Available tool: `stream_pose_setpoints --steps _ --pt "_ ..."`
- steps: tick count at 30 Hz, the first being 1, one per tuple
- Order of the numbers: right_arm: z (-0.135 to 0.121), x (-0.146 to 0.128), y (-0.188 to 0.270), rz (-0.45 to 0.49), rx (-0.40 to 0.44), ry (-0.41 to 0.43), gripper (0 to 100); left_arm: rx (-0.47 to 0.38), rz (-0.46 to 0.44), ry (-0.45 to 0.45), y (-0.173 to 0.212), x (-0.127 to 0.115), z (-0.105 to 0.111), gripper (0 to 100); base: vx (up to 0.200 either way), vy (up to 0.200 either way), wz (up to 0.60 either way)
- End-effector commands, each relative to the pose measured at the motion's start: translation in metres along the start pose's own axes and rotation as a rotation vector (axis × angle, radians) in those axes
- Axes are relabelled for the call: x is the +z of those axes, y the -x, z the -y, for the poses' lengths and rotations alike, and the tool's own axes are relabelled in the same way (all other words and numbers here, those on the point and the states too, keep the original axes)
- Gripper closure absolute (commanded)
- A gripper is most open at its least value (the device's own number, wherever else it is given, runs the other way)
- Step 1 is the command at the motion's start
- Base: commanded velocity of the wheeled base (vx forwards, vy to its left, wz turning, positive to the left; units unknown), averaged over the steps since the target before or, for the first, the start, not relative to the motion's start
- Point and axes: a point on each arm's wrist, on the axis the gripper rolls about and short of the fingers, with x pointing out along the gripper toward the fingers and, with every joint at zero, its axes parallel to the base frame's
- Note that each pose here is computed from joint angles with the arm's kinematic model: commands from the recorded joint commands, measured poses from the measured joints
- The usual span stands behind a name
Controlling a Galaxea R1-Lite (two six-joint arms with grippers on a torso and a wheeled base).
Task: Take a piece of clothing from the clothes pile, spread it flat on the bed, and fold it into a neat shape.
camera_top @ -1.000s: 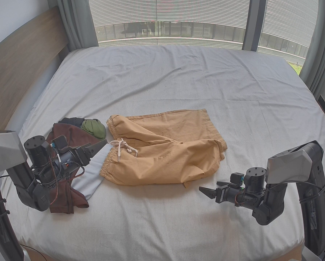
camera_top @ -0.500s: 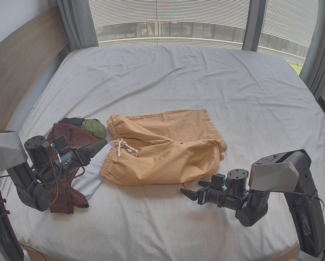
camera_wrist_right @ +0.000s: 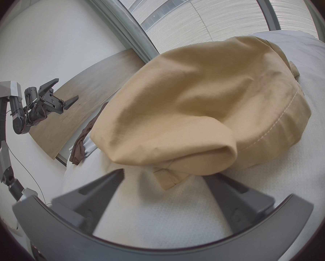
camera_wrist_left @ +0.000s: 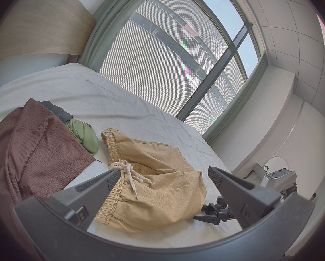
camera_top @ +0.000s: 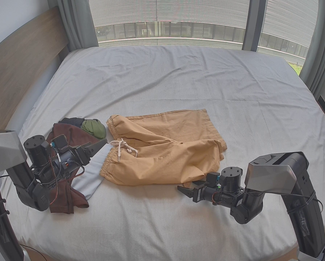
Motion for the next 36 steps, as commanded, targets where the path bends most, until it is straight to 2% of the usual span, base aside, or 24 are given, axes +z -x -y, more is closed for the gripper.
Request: stream_pose_setpoints --steps 1,17,21,28,36 --pt "0.000 0.000 -0.001 -0.001 0.001 -0.001 100 0.000 0.000 0.000 0.000 0.000 0.000 0 0.000 0.000 0.00" --pt "0.008 -0.007 0.011 -0.012 -0.031 -0.011 100 0.000 0.003 -0.001 0.000 0.001 0.000 0 0.000 0.000 0.00" --pt "0.012 -0.012 0.032 -0.016 -0.056 -0.018 100 0.002 0.006 -0.002 0.001 0.001 -0.001 0 0.000 0.000 0.00" --pt "0.015 -0.002 0.068 -0.021 -0.104 0.000 100 -0.003 0.015 -0.002 0.001 0.005 0.002 0 0.000 0.000 0.00" --pt "0.010 0.004 0.061 0.004 -0.076 0.017 100 -0.005 0.016 -0.004 0.002 0.005 0.003 0 0.000 0.000 0.00"
